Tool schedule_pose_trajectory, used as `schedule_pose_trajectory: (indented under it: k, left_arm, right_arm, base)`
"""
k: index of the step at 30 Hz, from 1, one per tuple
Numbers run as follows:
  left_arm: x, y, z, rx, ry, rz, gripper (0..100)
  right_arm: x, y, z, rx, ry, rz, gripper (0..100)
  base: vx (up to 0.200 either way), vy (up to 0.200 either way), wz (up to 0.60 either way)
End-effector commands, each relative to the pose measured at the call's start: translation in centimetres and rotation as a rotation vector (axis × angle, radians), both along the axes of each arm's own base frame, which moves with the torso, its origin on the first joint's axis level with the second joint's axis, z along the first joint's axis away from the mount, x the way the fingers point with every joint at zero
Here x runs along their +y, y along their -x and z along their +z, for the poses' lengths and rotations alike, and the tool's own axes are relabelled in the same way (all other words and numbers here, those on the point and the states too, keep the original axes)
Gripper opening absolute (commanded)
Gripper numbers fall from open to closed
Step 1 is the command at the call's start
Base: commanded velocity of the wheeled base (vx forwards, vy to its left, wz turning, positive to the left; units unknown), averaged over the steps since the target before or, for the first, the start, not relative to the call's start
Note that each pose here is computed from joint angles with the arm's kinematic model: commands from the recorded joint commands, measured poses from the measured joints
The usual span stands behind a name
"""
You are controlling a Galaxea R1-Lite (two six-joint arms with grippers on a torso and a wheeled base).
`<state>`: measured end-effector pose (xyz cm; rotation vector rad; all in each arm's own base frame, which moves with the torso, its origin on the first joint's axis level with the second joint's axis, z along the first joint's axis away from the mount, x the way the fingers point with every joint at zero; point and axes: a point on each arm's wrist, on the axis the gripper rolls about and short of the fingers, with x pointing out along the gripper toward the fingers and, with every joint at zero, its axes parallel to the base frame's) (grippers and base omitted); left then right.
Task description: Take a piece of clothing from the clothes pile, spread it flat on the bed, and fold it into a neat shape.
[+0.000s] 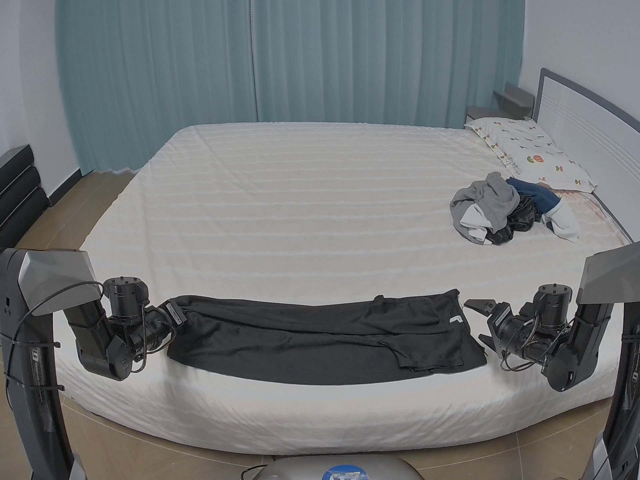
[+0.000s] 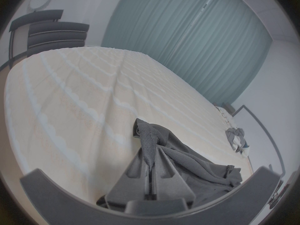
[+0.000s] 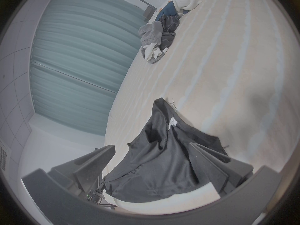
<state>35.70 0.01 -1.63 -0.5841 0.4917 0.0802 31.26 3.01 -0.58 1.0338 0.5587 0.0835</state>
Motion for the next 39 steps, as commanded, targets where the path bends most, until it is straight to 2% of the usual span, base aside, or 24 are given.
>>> schedule_pose_trajectory:
  k: [1, 7, 13, 18, 19, 23, 24, 30, 31, 32, 33, 39]
  left_arm:
    - [-0.6, -0.5, 0.5, -0.025, 0.026, 0.006, 0]
    - [-1.7, -0.2, 0.7, -0.021, 0.028, -0.019, 0]
    - [-2.8, -0.1, 1.2, -0.025, 0.016, -0.025, 0]
    - [-4.8, 0.3, 2.4, -0.041, -0.011, -0.030, 0]
    - [-5.9, 0.4, 3.1, -0.033, -0.021, -0.043, 0]
    - [-7.5, 0.7, 4.1, -0.022, -0.035, -0.065, 0]
    - [-8.7, 0.7, 5.1, -0.016, -0.050, -0.073, 0]
    - [-11.7, 0.7, 7.6, 0.032, -0.096, -0.100, 0]
    - [-12.8, 0.6, 8.3, 0.041, -0.103, -0.118, 0]
    - [-12.8, 0.6, 8.3, 0.041, -0.103, -0.118, 0]
    - [-13.9, 0.6, 8.7, 0.053, -0.116, -0.135, 0]
    - [-17.2, 0.9, 9.6, 0.057, -0.130, -0.197, 0]
  right_arm:
    - [0.1, 0.0, -0.2, 0.007, 0.000, 0.002, 100]
    - [0.3, 0.1, -0.4, 0.014, 0.001, 0.011, 100]
    - [0.4, 0.2, -0.4, 0.014, 0.001, 0.013, 100]
    - [0.4, 0.2, -0.4, 0.014, 0.001, 0.013, 100]
    - [0.4, 0.2, -0.4, 0.016, 0.001, 0.013, 100]
    - [0.4, 0.2, -0.4, 0.017, 0.001, 0.014, 100]
    - [0.4, 0.2, -0.3, 0.016, 0.001, 0.014, 100]
    - [0.5, 0.3, -0.3, 0.015, 0.002, 0.016, 100]
    - [0.6, 0.3, -0.3, 0.015, 0.002, 0.019, 100]
    - [0.6, 0.3, -0.3, 0.015, 0.002, 0.019, 100]
    - [0.7, 0.3, -0.4, 0.017, 0.002, 0.023, 100]
    - [0.7, 0.4, -0.3, 0.017, 0.002, 0.024, 100]
  base:
    - [0.000, 0.000, 0.00]
    - [0.000, 0.000, 0.00]
    - [0.000, -0.200, 0.00]
    - [0.000, -0.200, 0.00]
    - [0.000, -0.200, 0.00]
    - [0.000, -0.200, 0.00]
    - [0.000, -0.200, 0.00]
    - [0.000, -0.200, 0.00]
    - [0.000, -0.200, 0.00]
    - [0.000, -0.200, 0.00]
    - [0.000, -0.200, 0.00]
    - [0.000, -0.200, 0.00]
